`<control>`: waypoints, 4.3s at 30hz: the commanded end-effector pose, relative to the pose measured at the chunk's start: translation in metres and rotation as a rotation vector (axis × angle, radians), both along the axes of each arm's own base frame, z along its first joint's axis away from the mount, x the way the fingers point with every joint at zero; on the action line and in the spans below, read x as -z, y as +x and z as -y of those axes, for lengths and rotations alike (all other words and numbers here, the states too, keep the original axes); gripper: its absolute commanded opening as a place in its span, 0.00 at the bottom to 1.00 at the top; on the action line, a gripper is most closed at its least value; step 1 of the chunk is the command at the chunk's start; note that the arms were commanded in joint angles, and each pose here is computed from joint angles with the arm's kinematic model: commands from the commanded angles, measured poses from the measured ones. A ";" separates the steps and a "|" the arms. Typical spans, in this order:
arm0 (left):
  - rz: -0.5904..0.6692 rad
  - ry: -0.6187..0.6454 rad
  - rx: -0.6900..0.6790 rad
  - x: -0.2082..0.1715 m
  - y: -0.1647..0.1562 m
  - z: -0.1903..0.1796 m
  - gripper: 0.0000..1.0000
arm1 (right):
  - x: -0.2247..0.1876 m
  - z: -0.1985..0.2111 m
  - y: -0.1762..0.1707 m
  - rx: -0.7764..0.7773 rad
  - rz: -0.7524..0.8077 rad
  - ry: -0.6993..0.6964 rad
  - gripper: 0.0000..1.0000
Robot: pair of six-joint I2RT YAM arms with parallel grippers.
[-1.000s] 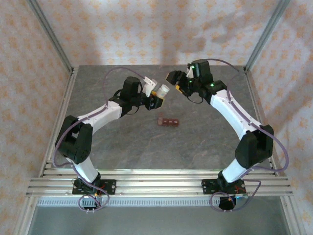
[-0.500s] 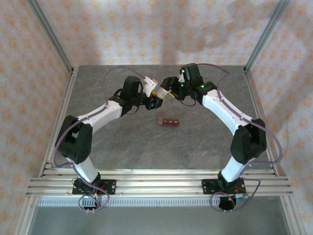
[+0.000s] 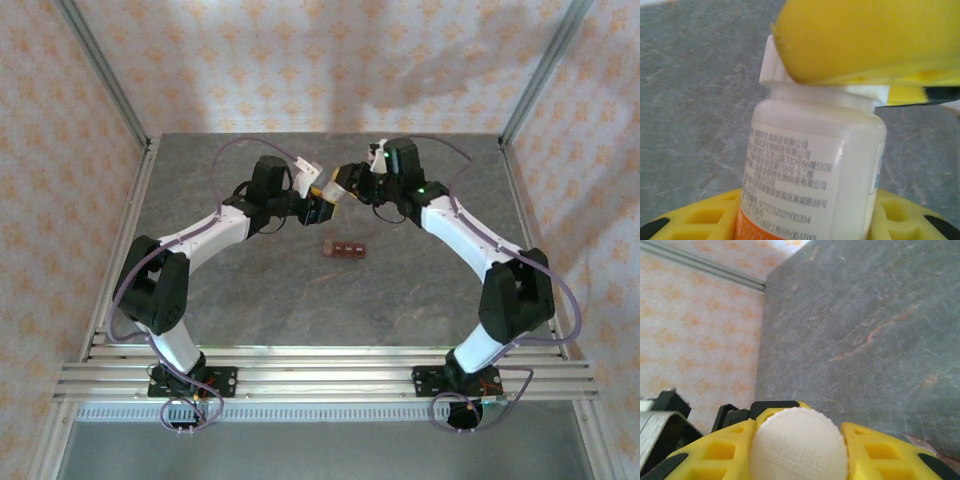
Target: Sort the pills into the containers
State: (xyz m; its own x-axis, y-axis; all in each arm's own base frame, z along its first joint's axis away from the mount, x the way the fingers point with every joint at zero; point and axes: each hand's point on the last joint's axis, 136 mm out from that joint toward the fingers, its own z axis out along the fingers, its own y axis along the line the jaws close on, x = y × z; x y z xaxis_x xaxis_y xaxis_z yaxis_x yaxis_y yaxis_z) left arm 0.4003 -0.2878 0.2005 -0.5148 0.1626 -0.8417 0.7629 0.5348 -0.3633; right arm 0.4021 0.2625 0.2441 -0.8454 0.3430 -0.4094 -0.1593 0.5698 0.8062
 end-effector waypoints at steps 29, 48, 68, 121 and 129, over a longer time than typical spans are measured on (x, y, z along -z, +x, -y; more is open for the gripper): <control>0.199 0.156 -0.053 -0.013 0.005 -0.010 0.00 | -0.014 0.014 0.014 0.194 -0.133 0.006 0.77; 0.177 0.091 -0.039 -0.023 0.004 -0.002 0.00 | -0.002 -0.001 0.008 0.111 -0.076 -0.037 0.31; 0.131 0.029 -0.060 -0.032 0.009 -0.011 0.00 | -0.031 0.032 0.015 0.120 -0.004 0.018 0.78; 0.256 0.162 -0.062 -0.023 0.003 0.005 0.00 | 0.002 0.010 0.015 0.169 -0.169 0.074 0.37; 0.247 0.030 -0.066 -0.039 0.002 0.005 0.00 | -0.012 0.024 0.018 0.155 -0.098 0.107 0.37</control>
